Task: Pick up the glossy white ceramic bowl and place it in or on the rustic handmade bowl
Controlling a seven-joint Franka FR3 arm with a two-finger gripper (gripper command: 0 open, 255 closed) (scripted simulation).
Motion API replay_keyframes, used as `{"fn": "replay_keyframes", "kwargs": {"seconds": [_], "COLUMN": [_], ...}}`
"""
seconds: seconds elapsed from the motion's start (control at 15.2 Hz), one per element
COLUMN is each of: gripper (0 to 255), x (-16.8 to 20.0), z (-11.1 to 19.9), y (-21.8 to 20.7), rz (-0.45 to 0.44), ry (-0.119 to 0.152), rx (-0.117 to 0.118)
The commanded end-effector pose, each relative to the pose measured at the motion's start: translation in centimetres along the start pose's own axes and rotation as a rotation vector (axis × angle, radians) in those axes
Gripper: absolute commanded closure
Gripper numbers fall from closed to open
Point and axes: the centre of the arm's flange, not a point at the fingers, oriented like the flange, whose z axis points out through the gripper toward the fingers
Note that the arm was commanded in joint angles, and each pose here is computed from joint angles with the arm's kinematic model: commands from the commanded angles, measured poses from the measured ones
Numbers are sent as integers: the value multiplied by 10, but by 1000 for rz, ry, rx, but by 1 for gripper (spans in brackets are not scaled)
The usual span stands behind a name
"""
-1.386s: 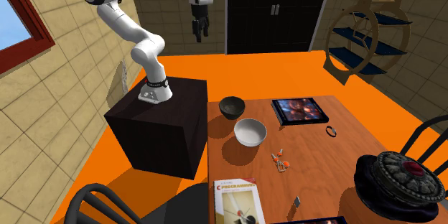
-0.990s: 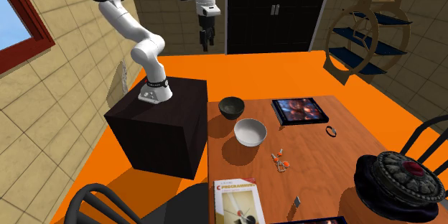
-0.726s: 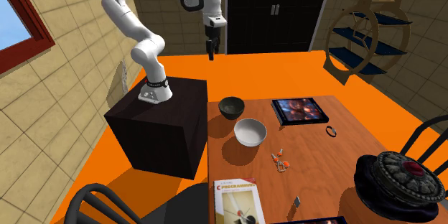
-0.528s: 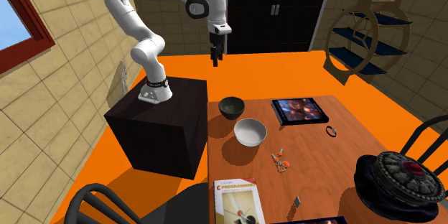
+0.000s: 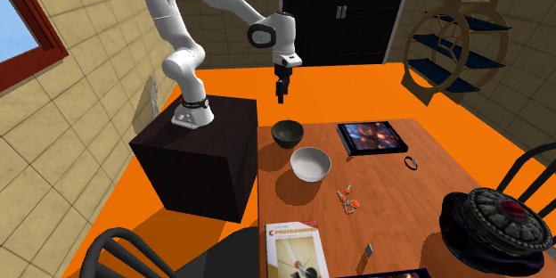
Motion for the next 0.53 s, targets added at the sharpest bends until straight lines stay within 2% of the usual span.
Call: {"fn": "replay_keyframes", "kwargs": {"seconds": [0.0,0.46], "gripper": [0,0], "x": [16,66], "z": [24,101], "y": [0,1], "rz": [-4,-16], "ry": [1,-2], "rx": [-9,-42]}}
